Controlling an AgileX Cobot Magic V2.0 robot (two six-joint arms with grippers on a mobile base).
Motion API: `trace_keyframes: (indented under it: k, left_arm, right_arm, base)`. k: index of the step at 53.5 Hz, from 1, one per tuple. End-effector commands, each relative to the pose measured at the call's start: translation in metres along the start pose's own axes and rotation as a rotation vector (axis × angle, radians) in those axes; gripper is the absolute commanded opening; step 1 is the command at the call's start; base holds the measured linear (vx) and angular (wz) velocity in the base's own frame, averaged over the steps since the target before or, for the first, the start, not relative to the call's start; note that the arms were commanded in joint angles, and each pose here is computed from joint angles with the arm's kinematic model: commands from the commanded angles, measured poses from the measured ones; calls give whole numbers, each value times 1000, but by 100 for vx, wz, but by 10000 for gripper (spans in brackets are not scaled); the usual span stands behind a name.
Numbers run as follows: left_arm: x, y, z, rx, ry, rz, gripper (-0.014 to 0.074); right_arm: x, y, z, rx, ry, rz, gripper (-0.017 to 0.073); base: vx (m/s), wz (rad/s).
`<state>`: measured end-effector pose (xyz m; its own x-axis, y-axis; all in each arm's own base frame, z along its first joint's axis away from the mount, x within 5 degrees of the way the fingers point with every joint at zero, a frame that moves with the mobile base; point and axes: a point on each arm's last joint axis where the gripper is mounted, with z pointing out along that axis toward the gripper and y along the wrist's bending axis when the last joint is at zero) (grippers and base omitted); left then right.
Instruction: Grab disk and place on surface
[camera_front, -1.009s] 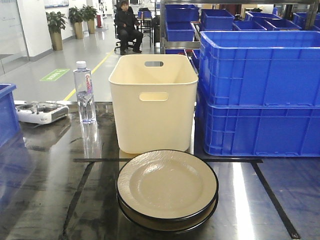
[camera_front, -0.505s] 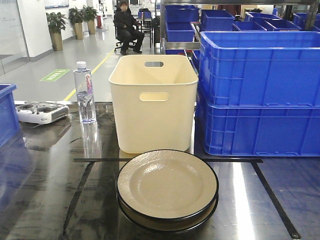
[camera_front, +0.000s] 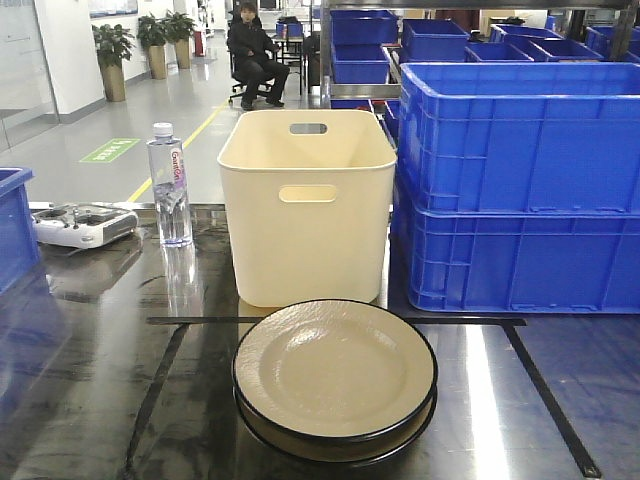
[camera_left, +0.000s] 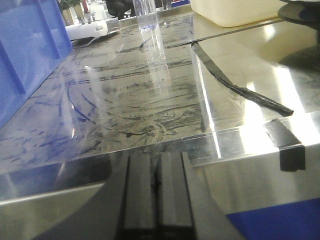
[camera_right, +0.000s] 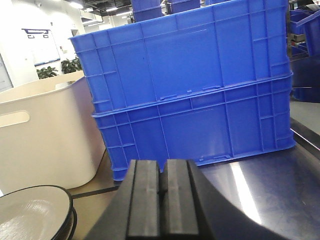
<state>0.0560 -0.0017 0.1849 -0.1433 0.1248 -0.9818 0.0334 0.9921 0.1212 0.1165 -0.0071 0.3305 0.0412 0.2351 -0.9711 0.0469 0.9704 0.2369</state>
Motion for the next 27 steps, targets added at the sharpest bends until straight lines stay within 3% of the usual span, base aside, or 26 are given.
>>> trace_keyframes:
  k: [1, 4, 7, 9, 11, 12, 13, 14, 19, 27]
  left_arm:
    - [-3, 1, 1, -9, -63, -5, -2]
    - [-3, 1, 1, -9, -63, -5, -2]
    - [-3, 1, 1, -9, -63, -5, -2]
    - [-3, 1, 1, -9, -63, -5, -2]
    - [-3, 1, 1, -9, -63, -5, -2]
    - [-3, 1, 1, -9, -63, -5, -2]
    - [-3, 1, 1, -9, -63, -5, -2]
    - [-3, 1, 1, -9, -63, -5, -2]
    - [-3, 1, 1, -9, -63, -5, -2]
    - [-3, 1, 1, -9, -63, -5, -2]
  right_arm:
    - [-7, 5, 1, -43, -8, -60, -6]
    - [-4, 11, 2, -107, 24, -157, -6]
    - [5, 19, 1, -210, 100, -314, -6]
    - [13, 22, -2, -272, 174, -385, -6]
    - [20, 23, -4, -305, 253, -404, -6]
    - [23, 23, -5, -310, 293, -370, -6]
    - [26, 22, -6, -300, 325, -379, -6]
    - [28, 21, -6, -284, 358, -332, -6]
    - [33, 9, -7, -139, 431, -228, -6]
    - [28, -9, -2, 61, 265, -159, -6]
  base:
    - [0, 0]
    - [0, 0]
    - [0, 0]
    - [0, 0]
    - [0, 0]
    - [0, 0]
    - [0, 0]
    - [0, 0]
    - [0, 0]
    - [0, 0]
